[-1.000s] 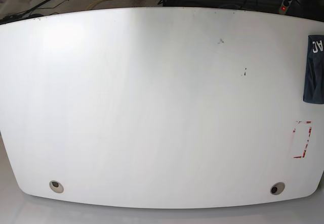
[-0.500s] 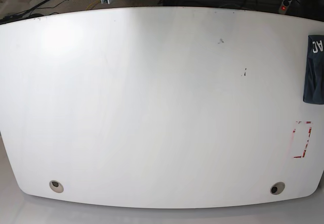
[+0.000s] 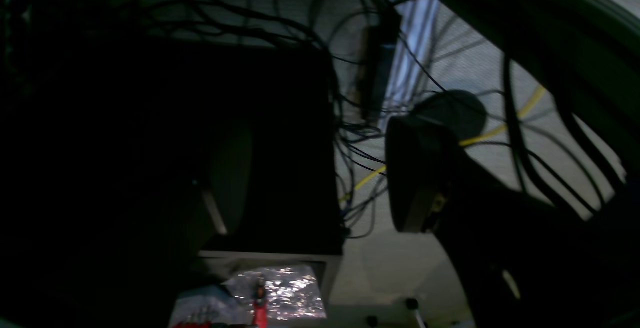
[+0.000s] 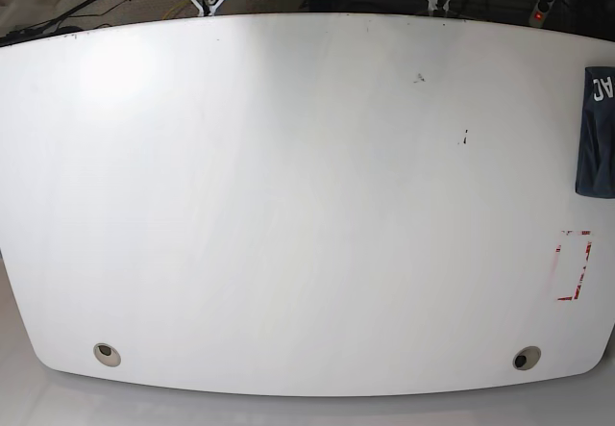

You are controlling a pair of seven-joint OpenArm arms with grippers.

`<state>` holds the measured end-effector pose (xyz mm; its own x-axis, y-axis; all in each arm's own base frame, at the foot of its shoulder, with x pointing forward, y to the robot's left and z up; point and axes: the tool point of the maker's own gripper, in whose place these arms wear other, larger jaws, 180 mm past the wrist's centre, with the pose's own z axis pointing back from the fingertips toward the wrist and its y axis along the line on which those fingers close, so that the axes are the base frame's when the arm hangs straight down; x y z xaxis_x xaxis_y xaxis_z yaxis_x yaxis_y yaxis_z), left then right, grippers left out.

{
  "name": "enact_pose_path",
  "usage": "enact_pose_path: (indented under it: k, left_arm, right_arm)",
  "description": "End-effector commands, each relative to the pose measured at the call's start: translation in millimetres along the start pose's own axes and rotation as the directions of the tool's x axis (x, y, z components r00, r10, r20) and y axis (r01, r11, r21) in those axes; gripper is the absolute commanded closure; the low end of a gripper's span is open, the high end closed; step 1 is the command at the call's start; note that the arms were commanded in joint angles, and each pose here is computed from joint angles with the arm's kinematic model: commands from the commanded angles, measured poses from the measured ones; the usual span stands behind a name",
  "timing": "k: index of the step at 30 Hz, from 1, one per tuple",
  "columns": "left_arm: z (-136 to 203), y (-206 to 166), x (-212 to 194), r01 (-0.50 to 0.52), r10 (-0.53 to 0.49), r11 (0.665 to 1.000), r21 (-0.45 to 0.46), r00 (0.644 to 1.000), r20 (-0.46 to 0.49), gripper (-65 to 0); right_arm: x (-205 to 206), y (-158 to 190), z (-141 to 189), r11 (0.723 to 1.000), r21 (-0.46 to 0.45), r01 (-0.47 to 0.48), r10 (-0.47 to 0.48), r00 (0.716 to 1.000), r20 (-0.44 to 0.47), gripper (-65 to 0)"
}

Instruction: Fold the T-shirt properly

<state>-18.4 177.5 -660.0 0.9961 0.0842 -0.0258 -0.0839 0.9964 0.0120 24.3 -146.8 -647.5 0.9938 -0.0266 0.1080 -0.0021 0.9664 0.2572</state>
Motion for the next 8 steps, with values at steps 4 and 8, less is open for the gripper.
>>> enact_pose_path:
  k: [4, 8]
  left_arm:
    - [0.1, 3.5, -2.7, 0.001, -0.001, 1.0, 0.009, 1.0, -0.006, -37.9]
    - [-0.1, 3.3, 1.2, 0.0, -0.001, 1.0, 0.01, 1.0, 0.019, -37.9]
  right_arm:
    - [4.5, -7.7, 2.2, 1.0, -0.017, -0.004, 0.005, 1.0, 0.026, -16.0]
    - [4.8, -7.7, 2.2, 1.0, -0.017, -0.004, 0.005, 1.0, 0.028, -16.0]
